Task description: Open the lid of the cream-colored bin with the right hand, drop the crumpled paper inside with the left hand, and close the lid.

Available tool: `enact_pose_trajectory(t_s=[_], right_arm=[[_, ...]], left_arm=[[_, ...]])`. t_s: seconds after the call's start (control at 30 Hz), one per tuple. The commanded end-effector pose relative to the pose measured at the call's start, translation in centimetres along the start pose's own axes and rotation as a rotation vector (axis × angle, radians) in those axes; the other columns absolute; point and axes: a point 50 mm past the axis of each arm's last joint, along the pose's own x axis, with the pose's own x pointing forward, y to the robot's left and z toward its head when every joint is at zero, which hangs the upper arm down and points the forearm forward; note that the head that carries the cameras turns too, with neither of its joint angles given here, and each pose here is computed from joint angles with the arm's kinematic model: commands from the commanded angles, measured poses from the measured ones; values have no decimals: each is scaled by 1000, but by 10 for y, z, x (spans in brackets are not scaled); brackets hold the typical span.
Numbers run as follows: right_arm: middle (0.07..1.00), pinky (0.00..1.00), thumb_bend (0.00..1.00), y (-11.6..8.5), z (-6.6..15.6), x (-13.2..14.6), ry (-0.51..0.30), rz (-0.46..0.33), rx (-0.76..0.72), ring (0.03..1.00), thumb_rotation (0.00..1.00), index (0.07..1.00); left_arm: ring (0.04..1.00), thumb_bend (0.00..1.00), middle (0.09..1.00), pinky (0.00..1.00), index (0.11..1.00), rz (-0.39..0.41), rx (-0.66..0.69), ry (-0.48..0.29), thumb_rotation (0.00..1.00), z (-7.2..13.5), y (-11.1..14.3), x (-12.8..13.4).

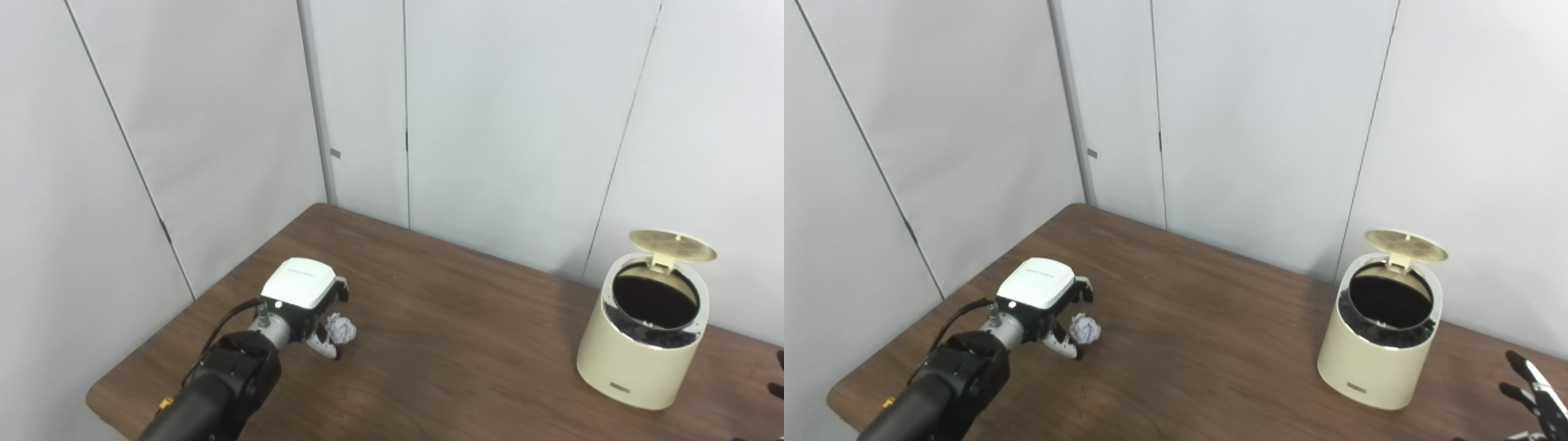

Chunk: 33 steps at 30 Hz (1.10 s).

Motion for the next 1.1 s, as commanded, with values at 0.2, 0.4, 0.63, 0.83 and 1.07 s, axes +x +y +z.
enact_pose_trajectory(t_s=[0.2, 0.4, 0.63, 0.83, 1.07], right_arm=[[974, 414, 859, -11, 15, 5, -78, -18, -32, 909, 490, 946], [996, 5, 854, -13, 16, 3, -74, -17, -43, 936, 520, 969], [994, 0, 860, -15, 17, 2, -75, -18, -41, 931, 525, 969], [991, 0, 847, -15, 18, 0, -72, -15, -44, 924, 519, 970], [997, 0, 853, -16, 21, -2, -60, -22, -50, 917, 528, 963]], left_arm=[[630, 846, 681, 502, 711, 74, 12, 6, 197, -6, 6, 14], [656, 823, 700, 511, 716, 45, -14, 30, 193, -8, -2, 19], [645, 814, 695, 485, 712, 15, -1, 46, 214, -12, -12, 24], [599, 808, 640, 452, 702, 5, -59, 8, 104, -11, -22, 25], [495, 559, 492, 404, 651, -46, -69, -16, 1, -8, -36, 27]])
